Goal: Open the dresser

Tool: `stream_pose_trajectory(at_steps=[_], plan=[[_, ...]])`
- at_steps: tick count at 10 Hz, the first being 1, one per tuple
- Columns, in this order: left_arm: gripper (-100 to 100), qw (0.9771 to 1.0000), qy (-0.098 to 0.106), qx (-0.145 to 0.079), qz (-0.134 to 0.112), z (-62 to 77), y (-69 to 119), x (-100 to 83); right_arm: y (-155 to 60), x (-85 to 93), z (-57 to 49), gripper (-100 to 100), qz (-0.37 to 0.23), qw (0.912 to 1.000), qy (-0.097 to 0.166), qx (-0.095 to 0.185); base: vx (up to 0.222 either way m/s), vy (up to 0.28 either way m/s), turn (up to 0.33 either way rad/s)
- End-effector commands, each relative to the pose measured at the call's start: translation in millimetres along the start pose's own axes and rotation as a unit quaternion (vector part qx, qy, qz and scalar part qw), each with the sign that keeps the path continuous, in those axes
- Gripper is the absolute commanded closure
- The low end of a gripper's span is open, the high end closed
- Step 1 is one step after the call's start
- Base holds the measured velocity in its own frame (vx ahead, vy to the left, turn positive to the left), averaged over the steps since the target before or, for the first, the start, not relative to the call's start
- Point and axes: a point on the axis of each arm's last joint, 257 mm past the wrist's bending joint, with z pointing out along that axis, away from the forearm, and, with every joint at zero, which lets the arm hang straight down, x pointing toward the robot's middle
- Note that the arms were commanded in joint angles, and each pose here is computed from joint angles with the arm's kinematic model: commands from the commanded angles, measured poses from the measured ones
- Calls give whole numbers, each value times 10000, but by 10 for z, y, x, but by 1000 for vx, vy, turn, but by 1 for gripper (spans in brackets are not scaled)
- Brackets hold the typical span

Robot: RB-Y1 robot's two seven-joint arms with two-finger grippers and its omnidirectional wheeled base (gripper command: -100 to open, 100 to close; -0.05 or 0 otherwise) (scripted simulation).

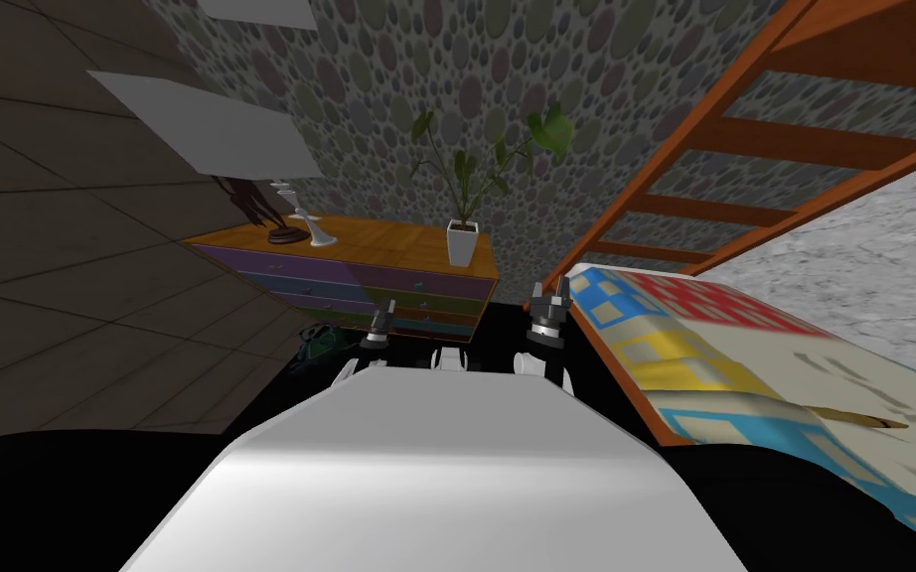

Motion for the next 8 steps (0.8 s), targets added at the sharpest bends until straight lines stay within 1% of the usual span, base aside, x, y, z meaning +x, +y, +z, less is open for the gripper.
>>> stream_pose_trajectory(at_steps=[1, 3, 4, 8], plan=[[-100, 9999, 4, -122, -6, -112, 143, 37, 0, 0, 0, 0, 0, 10000, 0, 0, 106, -34, -3], [-100, 9998, 3, -182, -13, -173, 214, 66, 0, 0, 0, 0, 0, 10000, 0, 0, 63, -28, -6], [-100, 9997, 1, -239, -24, -232, 278, 97, 0, 0, 0, 0, 0, 10000, 0, -1, 52, -34, -9], [-100, 9990, -65, -423, -134, -428, 464, 250, 0, 0, 0, 0, 0, 10000, 0, 0, 108, -45, -11]])
